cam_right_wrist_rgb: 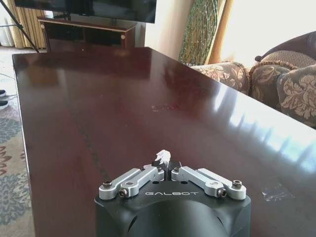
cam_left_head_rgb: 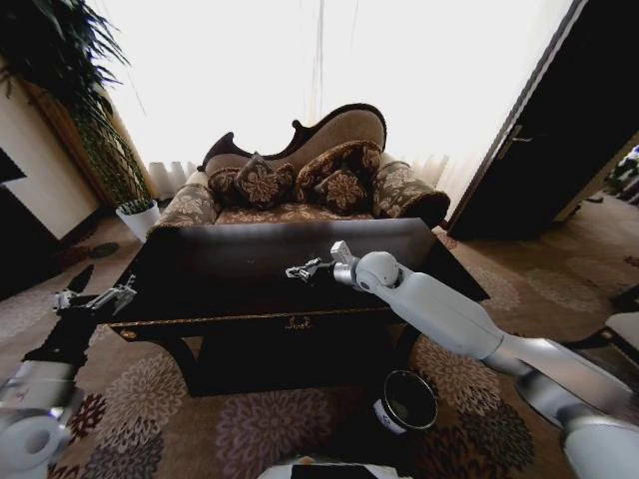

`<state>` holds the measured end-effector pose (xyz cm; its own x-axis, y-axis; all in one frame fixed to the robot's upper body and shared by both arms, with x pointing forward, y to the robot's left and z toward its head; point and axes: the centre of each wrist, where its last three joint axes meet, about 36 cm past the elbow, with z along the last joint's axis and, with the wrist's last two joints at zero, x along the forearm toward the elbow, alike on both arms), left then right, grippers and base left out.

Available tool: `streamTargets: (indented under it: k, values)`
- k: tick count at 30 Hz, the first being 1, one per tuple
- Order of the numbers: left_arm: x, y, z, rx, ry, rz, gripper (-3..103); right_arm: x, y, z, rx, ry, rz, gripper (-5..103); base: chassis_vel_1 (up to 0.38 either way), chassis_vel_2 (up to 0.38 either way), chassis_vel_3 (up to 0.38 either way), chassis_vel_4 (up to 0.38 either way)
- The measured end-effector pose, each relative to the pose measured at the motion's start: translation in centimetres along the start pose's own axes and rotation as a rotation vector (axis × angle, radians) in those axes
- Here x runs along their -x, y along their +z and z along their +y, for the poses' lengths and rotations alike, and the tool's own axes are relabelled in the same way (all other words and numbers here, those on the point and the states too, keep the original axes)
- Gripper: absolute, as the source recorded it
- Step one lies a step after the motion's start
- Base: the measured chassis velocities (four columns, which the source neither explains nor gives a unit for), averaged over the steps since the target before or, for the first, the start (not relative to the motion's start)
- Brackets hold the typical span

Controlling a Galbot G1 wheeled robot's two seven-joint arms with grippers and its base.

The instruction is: Move to the front of the table and place the trash on the table into the trash bin.

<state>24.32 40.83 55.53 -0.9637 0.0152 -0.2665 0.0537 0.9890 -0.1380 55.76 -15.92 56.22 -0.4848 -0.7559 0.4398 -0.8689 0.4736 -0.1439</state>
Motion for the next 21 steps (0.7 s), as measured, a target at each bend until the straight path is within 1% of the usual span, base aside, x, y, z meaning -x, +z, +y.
streamTargets:
  k: [2, 5, 7, 10, 11, 15, 16, 18, 20, 21]
  values:
    - [0.0, 0.0, 0.0, 0.001, 0.000, 0.000, 100, -0.2, -0.1, 0.1, -0.001, -0.001, -0.006, 2, 0.000, 0.000, 0.000, 0.000]
    - [0.0, -0.1, 0.0, 0.001, 0.002, -0.002, 100, -2.1, -1.1, 0.7, -0.001, -0.009, -0.054, 2, 0.000, 0.000, 0.000, 0.000]
    - [0.0, -0.1, 0.0, 0.002, 0.002, -0.002, 100, -2.5, -1.2, 0.8, 0.000, -0.011, -0.061, 2, 0.000, 0.000, 0.000, 0.000]
    - [0.3, -0.1, 0.0, 0.001, 0.007, -0.006, 100, -5.0, -1.0, 1.6, 0.003, -0.010, -0.079, 2, 0.000, 0.000, 0.000, 0.000]
    - [0.3, -0.1, 0.0, 0.001, 0.007, -0.006, 100, -5.0, -1.0, 1.6, 0.003, -0.010, -0.079, 2, 0.000, 0.000, 0.000, 0.000]
    - [0.6, 0.0, -0.2, -0.010, 0.017, -0.013, 100, -8.2, 1.6, 2.2, 0.040, 0.024, -0.060, 2, 0.000, 0.000, 0.000, 0.000]
    - [0.6, 0.0, -0.2, -0.010, 0.017, -0.013, 100, -8.2, 1.6, 2.2, 0.040, 0.024, -0.060, 2, 0.000, 0.000, 0.000, 0.000]
    - [0.8, 0.1, -0.5, -0.017, 0.029, -0.019, 100, -10.8, 3.1, 2.8, 0.060, 0.052, -0.045, 2, 0.000, 0.000, 0.000, 0.000]
    - [1.0, 0.1, -0.6, -0.021, 0.036, -0.021, 100, -12.7, 3.4, 3.4, 0.049, 0.074, -0.039, 2, 0.000, 0.000, 0.000, 0.000]
    - [1.0, 0.1, -0.6, -0.021, 0.036, -0.021, 100, -12.7, 3.4, 3.4, 0.049, 0.074, -0.039, 2, 0.000, 0.000, 0.000, 0.000]
